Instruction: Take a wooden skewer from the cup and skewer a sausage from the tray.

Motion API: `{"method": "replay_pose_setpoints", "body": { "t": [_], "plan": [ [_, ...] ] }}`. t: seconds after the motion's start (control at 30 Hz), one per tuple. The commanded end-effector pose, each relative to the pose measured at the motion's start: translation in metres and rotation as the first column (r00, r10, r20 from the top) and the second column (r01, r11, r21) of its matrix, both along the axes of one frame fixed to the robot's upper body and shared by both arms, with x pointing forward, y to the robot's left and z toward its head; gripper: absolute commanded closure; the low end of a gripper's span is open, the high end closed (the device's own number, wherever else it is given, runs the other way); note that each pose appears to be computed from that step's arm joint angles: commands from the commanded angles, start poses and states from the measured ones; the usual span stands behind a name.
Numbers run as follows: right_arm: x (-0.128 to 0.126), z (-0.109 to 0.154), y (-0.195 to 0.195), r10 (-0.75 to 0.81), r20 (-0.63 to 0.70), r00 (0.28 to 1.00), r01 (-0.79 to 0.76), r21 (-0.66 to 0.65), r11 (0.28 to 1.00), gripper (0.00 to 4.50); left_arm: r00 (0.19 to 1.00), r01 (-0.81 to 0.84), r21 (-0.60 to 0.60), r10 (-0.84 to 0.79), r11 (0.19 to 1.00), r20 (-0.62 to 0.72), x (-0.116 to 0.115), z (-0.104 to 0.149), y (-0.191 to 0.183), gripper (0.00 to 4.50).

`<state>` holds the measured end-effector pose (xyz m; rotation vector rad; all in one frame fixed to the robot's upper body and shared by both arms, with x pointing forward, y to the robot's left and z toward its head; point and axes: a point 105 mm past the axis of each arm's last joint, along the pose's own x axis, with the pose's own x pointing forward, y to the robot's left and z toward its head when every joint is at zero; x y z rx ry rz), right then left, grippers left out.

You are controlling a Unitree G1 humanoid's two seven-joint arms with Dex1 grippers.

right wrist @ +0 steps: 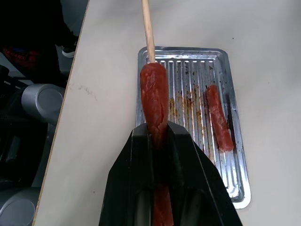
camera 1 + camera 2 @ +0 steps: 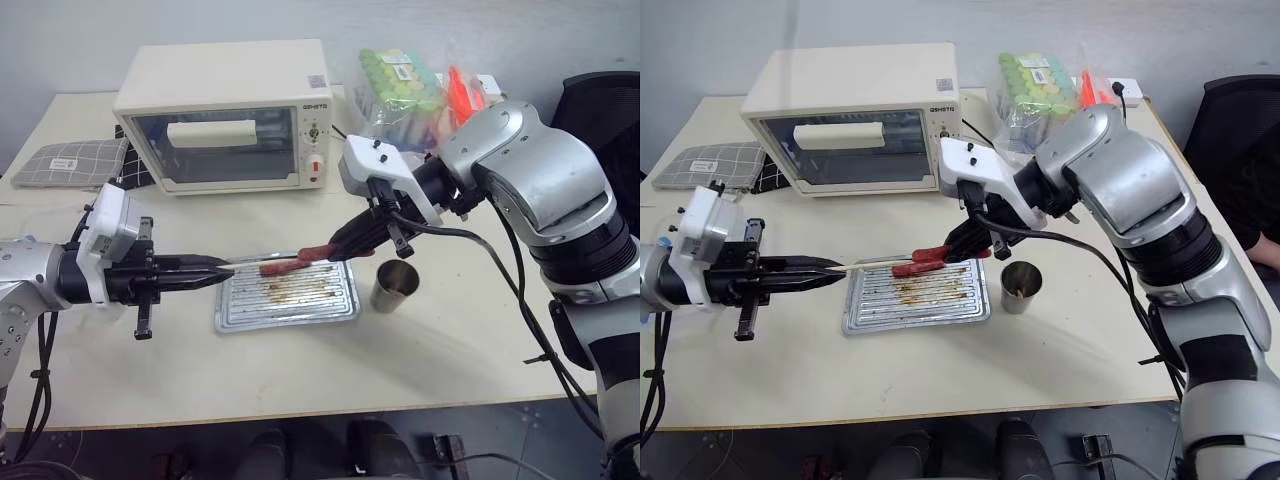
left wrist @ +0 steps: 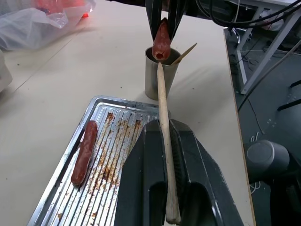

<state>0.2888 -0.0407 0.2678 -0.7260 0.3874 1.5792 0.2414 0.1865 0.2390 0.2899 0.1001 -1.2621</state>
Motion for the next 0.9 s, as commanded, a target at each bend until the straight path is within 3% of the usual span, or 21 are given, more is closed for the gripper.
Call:
{"method": "replay_pose_setpoints", "body": {
  "t": [0.03,0.9],
  "plan": [
    [-0.005,0.007,-0.002,0.017,0.038,0.999,-0.018,0.016,1.0,4.16,0.998,-0.002,0.009,0.001,1.0,0.056,-0.001,0.013,0.003,4.5],
    [-0.01,0.015,0.007,0.019,0.01,1.0,-0.02,0.058,0.998,4.16,0.997,0.047,0.004,-0.048,0.999,0.062,0.003,0.012,-0.009,4.5]
  ]
}}
